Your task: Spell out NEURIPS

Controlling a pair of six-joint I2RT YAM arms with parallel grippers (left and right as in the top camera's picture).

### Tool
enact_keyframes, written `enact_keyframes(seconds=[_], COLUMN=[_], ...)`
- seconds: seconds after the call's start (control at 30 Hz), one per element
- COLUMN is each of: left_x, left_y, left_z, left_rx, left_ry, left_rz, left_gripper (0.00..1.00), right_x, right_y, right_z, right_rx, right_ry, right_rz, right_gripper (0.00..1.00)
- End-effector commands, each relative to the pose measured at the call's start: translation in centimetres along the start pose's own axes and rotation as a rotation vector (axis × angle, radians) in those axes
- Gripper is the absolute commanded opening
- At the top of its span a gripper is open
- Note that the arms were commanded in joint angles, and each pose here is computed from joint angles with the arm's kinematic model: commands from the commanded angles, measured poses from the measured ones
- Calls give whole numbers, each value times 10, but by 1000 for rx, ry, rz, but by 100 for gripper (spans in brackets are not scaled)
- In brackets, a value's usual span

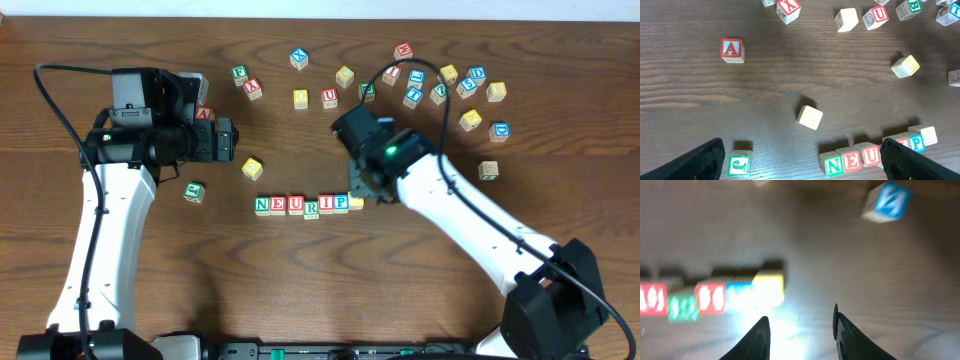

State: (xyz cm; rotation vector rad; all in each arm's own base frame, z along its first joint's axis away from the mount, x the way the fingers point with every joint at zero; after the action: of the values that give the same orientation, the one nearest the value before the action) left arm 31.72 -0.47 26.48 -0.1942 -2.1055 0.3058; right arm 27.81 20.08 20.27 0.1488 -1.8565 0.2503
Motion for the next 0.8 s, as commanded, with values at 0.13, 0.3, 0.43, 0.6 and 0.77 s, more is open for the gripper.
enact_keyframes(seconds=[0.13, 0.3, 0.43, 0.6, 0.77], left_x=[5, 5, 5, 5, 5], left_y=[-2, -2, -2, -2, -2], left_z=[-6, -6, -6, -6, -6], left_rx=[-25, -25, -25, -25, -25], left_ry=[-20, -20, -20, -20, -20], left_rz=[15, 15, 15, 15, 15], left_gripper=[98, 98, 98, 98, 98], right_x=[23, 28, 27, 12, -9], right_y=[38, 57, 66, 72, 72], right_z=[19, 26, 29, 34, 43], right_rx=[56, 97, 113, 115, 114], right_ry=[-20, -59, -98, -124, -126], right_rz=[-51, -59, -54, -73, -84], right_gripper=[26, 22, 12, 1, 1])
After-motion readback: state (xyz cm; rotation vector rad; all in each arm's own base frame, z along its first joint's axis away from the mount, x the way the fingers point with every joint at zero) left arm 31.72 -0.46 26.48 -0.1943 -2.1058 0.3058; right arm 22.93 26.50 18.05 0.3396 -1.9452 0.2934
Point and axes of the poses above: each gripper's point midway between its finger pads, its own x axis back along the fingers, its own y axis along the line the jaws close on, z = x × y, the point moved 10 cm from there along x, back along the fingers, and after that the axes turned 10 degrees about x, right-handed, at the moved point
